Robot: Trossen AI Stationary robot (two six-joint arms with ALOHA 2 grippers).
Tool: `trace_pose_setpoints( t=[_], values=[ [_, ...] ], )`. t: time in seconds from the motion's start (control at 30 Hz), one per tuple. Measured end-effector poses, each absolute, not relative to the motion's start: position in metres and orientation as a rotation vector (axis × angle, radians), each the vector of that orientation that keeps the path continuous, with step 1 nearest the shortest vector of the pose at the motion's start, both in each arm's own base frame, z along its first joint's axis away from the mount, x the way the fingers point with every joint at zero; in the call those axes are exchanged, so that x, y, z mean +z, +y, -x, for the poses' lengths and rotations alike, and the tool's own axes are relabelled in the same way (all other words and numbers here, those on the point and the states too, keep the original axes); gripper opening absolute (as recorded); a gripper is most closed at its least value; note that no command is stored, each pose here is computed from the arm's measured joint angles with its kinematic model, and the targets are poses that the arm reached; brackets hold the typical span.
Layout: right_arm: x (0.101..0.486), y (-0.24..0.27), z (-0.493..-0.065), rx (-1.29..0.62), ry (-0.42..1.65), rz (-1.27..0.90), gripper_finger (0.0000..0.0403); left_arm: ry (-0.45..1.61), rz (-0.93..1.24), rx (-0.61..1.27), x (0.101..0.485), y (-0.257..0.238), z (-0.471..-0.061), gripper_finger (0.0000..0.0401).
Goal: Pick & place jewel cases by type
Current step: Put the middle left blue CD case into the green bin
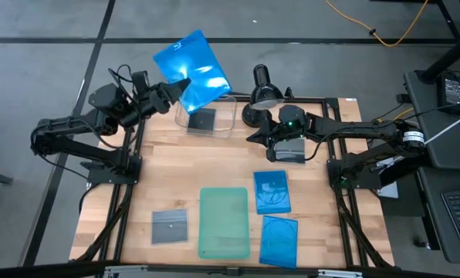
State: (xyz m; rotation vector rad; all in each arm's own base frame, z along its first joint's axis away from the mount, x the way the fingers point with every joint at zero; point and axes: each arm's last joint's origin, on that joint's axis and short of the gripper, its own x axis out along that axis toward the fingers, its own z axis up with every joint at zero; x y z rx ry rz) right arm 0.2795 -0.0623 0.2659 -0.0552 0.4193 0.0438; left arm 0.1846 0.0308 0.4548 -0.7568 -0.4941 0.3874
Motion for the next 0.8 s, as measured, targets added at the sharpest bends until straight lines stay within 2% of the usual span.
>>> trace_pose_setpoints(
  t=[0.17,0.57,0.8],
  values=[
    [0.266,-0.062,-0.279,0.044,0.420,0.056,0.0010,-0.481,0.706,0.395,0.455,0.031,-0.185,0.0008],
    [0.266,-0.062,-0.279,0.044,0.419,0.052,0.0010,-0.151,0.187,0.336,0.437,0.023,-0.191,0.0008],
    [0.266,-0.062,-0.279,0.043,0.419,0.051,0.0010,-0.063,0.190,0.301,0.429,0.020,-0.192,0.0008]
  ],
)
